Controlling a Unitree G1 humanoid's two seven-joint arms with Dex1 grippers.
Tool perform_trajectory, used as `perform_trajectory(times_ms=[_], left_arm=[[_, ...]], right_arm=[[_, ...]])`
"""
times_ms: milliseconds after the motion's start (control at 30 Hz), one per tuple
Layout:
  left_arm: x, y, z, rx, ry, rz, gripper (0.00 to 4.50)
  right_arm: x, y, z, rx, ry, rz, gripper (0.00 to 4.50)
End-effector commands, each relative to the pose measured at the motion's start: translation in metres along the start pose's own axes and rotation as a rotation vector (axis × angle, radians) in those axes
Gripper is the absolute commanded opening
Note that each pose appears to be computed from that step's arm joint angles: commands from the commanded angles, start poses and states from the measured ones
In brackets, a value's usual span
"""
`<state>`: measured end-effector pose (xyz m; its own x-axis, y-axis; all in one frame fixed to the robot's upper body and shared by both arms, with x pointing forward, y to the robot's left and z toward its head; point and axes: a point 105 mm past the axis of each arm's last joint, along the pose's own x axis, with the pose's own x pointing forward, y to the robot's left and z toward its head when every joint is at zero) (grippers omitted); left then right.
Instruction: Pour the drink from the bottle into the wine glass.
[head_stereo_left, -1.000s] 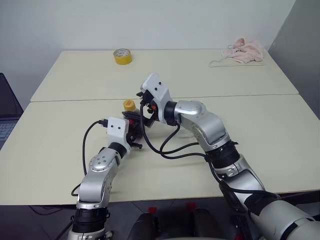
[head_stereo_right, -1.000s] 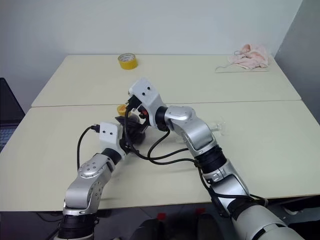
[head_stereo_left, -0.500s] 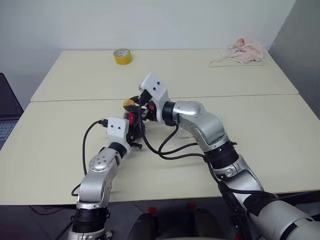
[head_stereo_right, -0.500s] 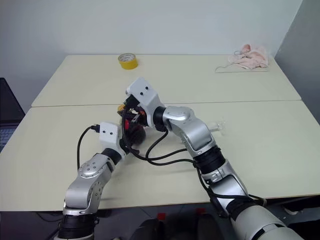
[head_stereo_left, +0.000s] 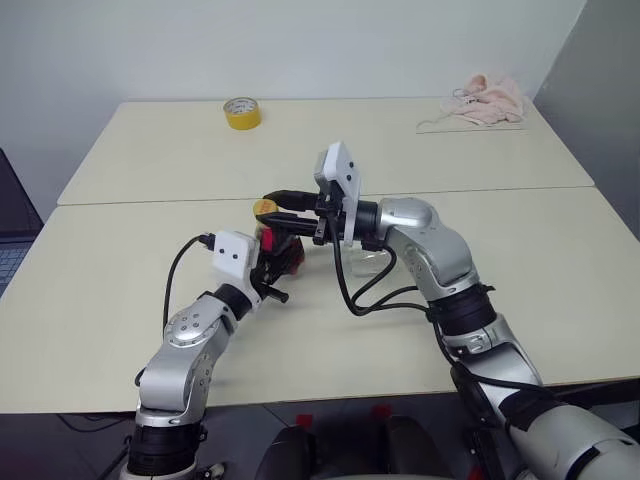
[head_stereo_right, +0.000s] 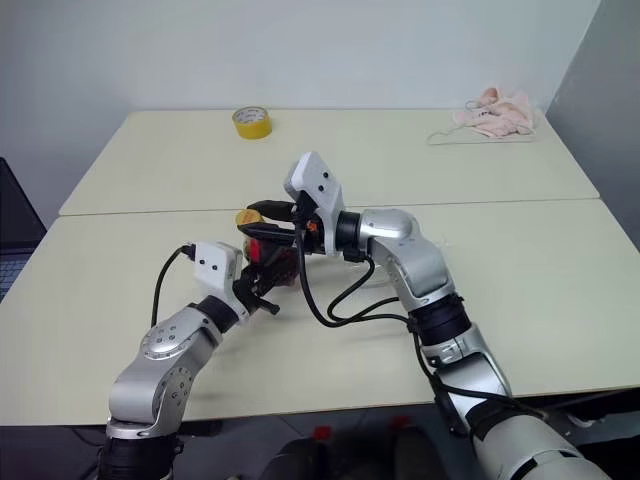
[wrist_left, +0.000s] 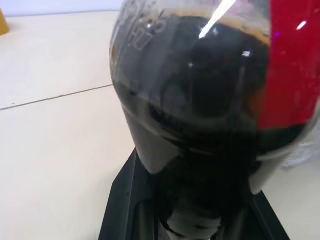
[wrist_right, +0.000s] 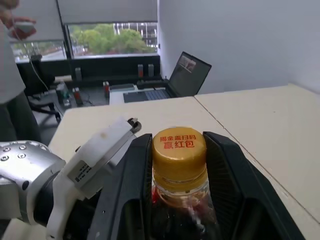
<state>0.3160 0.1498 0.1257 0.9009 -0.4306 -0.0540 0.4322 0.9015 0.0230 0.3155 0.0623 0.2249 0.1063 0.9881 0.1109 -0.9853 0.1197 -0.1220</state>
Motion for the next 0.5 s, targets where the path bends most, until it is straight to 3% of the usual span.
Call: perform_trajectory(times_ms=[33,267,500], left_arm=[[-0.003,0.007,-0.016,-0.032,0.073,0.031,0.75],[-0.003,0.006,-0.016,-0.037,0.079,0.029,0.73],[-0.001,0.015,-0.011,0.001,0.057,0.092,0.73]], right_arm=[[0.023,0.047,0.038,0.004,-0.188,0.23,1.22],[0.019,0.045,0.029,0.024,-0.16,0.199,1.21],[0.004,0.024,0.037,-0.025,-0.174,0.051,1.21]])
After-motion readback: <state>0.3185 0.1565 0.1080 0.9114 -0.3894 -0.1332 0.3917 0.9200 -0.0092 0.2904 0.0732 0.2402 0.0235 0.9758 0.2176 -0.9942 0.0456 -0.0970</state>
